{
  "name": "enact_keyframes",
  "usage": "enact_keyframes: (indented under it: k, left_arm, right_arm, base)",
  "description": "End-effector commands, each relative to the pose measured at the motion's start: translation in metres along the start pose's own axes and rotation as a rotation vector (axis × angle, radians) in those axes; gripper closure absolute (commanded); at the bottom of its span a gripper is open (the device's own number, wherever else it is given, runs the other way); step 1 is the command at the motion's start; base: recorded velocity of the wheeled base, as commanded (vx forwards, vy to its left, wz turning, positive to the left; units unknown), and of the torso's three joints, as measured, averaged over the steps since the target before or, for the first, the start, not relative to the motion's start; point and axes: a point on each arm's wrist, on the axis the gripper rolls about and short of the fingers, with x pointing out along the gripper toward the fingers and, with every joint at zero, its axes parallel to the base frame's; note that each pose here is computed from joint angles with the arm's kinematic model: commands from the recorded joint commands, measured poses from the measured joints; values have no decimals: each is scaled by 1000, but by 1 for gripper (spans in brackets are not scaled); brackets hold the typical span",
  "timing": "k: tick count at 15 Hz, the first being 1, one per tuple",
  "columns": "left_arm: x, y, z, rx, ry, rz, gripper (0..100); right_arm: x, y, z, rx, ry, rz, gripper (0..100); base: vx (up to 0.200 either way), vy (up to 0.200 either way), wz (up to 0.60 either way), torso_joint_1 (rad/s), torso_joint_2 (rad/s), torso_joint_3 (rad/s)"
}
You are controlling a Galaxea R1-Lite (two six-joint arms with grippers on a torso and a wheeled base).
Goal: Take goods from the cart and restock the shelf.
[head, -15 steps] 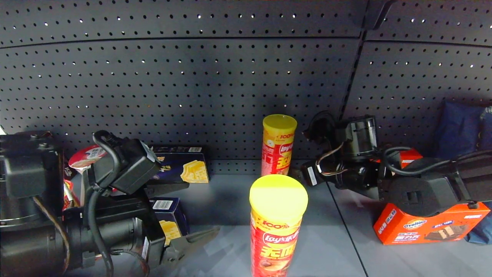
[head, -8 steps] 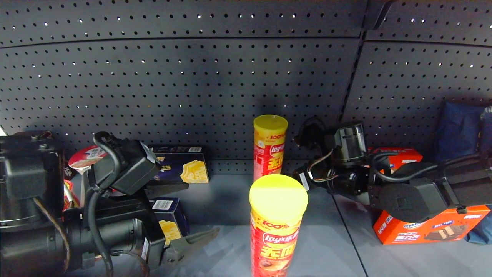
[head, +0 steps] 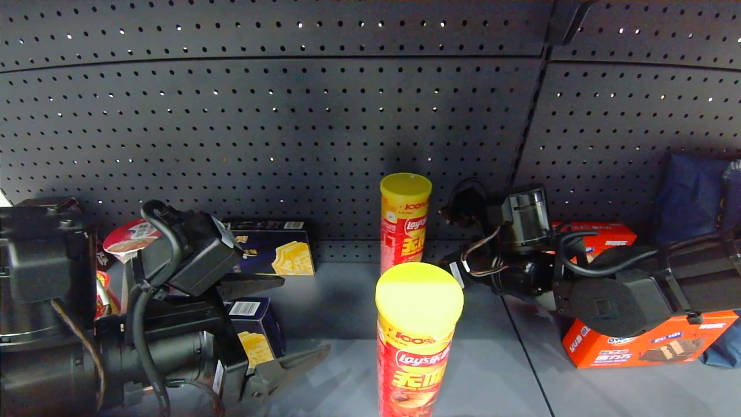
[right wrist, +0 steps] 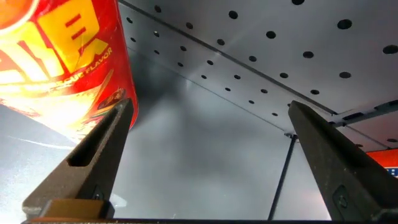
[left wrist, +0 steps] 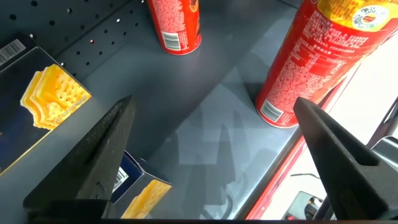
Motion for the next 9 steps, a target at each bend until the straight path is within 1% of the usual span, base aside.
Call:
enact_keyframes:
  k: [1,9]
  left_arm:
    - [0,0,0,-1,-1,0,0]
    - [0,0,0,-2,1,2,0]
  right_arm:
    - [0,1,0,-2,-1,3,0]
    - [-6,2,-4,-4,11,10,0]
  base:
    - [0,0,0,0,0,0]
    - [0,0,0,0,0,0]
